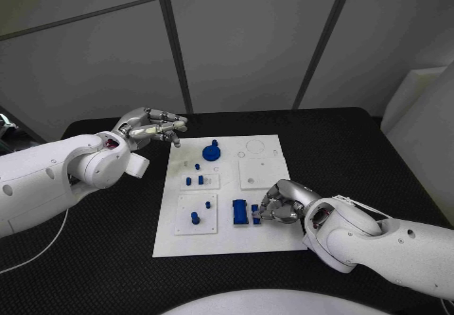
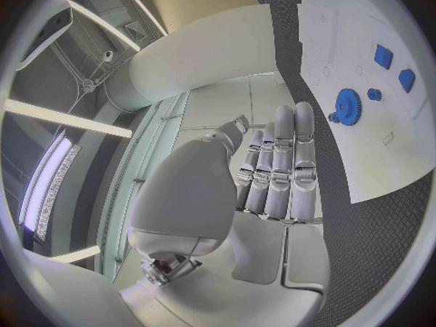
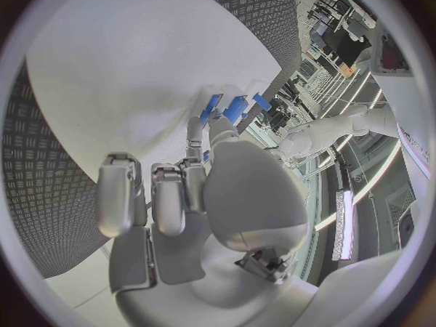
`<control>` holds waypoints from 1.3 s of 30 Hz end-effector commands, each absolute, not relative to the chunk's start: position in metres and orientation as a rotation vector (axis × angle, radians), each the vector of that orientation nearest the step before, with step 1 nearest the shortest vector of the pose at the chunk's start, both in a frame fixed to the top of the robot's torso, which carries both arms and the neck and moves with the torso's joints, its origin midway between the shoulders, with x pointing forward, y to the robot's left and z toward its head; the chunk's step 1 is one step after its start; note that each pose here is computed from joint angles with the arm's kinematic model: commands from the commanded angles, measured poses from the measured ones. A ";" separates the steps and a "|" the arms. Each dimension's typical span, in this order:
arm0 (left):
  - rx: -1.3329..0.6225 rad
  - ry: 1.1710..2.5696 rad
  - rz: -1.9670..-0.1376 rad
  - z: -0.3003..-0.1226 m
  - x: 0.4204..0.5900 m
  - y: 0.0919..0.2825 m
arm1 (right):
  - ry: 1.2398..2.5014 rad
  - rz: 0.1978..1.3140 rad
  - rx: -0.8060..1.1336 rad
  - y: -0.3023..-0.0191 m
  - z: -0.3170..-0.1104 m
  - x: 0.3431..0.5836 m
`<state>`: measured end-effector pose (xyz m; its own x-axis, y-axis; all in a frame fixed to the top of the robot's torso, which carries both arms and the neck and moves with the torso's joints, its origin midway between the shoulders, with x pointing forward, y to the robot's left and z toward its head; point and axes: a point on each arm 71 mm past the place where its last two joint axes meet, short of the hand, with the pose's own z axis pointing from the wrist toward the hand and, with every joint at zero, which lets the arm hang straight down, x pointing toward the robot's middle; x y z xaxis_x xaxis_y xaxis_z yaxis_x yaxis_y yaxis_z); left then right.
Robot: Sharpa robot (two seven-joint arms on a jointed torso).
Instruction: Assemble the parts on the task board
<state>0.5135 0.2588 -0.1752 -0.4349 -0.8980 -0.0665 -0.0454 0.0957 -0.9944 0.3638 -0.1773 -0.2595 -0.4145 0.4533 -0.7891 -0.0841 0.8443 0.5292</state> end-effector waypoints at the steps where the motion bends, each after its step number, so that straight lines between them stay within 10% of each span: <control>1: -0.947 1.621 -1.443 -0.174 0.514 0.258 | 1.886 0.688 0.264 -0.175 -0.254 0.361; 13: -0.946 1.614 -1.441 -0.175 0.515 0.259 | 1.815 0.909 0.350 -0.186 -0.239 0.367; 25: -1.031 1.403 -1.485 -0.195 0.510 0.263 | 1.587 1.124 0.823 -0.228 -0.225 0.457; 39: -1.181 1.208 -1.406 -0.219 0.521 0.257 | 1.423 1.265 0.934 -0.231 -0.237 0.523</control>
